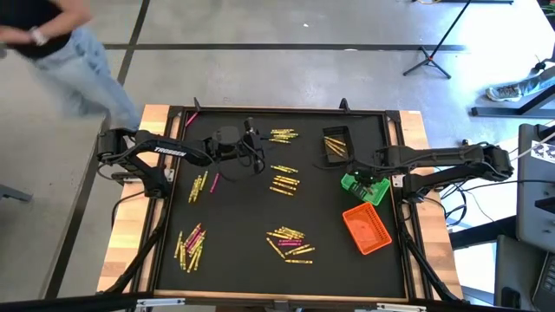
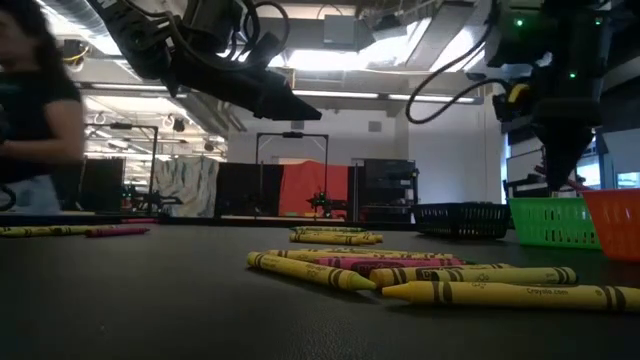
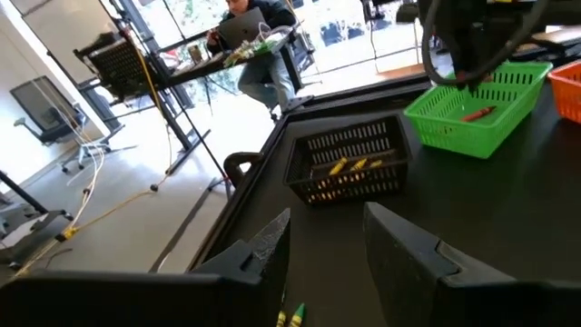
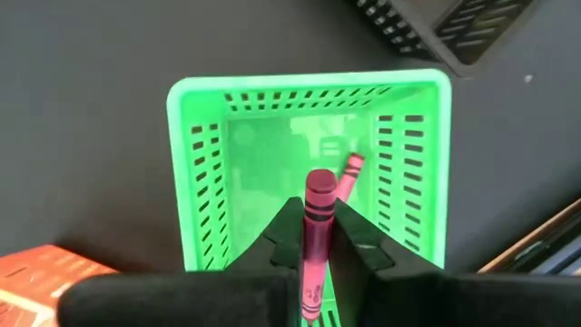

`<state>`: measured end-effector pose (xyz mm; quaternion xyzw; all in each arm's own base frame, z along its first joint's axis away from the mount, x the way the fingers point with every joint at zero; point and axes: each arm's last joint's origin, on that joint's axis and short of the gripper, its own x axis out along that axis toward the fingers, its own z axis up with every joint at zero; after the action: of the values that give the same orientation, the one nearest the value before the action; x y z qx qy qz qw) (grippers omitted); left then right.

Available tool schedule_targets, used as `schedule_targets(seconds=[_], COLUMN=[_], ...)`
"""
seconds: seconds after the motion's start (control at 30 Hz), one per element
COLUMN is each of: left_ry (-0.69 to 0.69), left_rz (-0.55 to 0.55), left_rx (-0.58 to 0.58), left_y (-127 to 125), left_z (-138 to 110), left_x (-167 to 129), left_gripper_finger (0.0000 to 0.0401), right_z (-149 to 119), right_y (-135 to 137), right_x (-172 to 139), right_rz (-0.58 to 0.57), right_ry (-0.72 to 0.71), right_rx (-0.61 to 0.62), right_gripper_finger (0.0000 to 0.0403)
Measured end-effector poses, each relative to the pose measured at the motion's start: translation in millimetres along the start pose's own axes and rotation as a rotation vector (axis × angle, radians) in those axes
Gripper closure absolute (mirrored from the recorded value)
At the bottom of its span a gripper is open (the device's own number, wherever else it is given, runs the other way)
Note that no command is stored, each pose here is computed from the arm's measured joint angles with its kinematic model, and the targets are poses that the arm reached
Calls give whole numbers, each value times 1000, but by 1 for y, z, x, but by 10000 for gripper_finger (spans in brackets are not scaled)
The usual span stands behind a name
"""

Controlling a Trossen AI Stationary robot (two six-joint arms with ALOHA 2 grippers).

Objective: Sort crayons
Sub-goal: Put the red crayon into the green basket

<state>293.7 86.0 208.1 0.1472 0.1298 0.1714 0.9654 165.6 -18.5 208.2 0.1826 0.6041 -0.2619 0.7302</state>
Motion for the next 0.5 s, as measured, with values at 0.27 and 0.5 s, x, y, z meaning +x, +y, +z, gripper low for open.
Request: schedule_targets(seconds=[0.27, 0.5], left_ry=[-5, 107], left_rz=[6, 40], left_rx=[4, 41], left_y=[0, -1], left_z=[1, -9], left_x=[0, -1], left_gripper_finger=[276, 276], right_z=[11, 50], right_y=[-4, 9], right_x=[-10, -22], right_rz=[1, 21], right_ry=[-46, -499], right_rx=[38, -131], right_gripper_finger=[278, 219])
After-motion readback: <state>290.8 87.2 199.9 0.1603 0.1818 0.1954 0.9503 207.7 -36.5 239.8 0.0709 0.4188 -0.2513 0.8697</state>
